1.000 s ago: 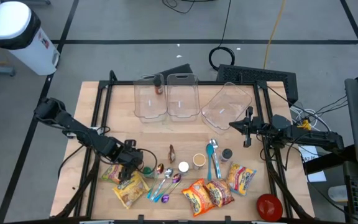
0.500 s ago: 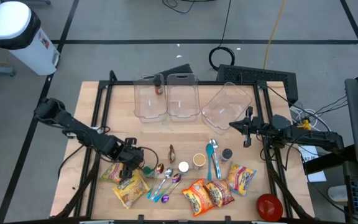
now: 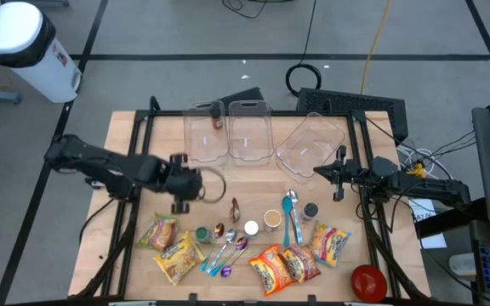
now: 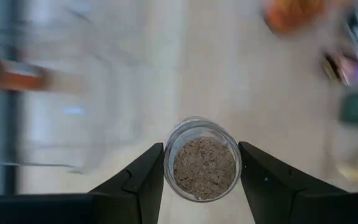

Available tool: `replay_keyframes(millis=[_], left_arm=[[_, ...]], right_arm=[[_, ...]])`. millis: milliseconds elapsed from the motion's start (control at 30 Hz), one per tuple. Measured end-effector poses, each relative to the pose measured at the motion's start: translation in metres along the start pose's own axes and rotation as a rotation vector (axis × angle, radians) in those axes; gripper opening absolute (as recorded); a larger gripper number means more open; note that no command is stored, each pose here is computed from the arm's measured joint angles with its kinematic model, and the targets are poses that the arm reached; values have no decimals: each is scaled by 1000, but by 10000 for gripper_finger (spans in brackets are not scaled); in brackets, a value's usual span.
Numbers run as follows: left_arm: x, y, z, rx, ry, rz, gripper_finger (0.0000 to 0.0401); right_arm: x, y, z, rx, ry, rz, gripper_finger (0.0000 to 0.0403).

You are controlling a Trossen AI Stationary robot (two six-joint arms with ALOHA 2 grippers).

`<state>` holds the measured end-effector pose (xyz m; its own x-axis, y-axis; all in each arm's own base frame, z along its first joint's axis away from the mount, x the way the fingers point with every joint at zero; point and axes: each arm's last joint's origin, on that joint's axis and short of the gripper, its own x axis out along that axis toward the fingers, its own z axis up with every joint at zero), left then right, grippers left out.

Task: Pick & Place Food Item
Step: Put the brown seasoning bottle into the left transparent bin

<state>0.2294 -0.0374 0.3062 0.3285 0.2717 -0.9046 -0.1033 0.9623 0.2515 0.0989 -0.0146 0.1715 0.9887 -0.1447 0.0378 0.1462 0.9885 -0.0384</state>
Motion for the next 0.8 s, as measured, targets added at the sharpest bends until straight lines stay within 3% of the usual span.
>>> replay_keyframes(millis=[167,300,400,633,800], left_arm=[[-33,44,15,-16,-162,85,192],[-41,82,12,-57,-247,147,182],[-44,114,2,-150,-272,198,182],[-30,179,-8,-369,-305,223,185],[1,215,-14,-448,-226,178,184]], right_arm=[[0,0,0,0,0,0,0],[0,0,0,0,0,0,0],[0,0,0,0,0,0,0],[0,0,0,0,0,0,0],[0,0,0,0,0,0,0]])
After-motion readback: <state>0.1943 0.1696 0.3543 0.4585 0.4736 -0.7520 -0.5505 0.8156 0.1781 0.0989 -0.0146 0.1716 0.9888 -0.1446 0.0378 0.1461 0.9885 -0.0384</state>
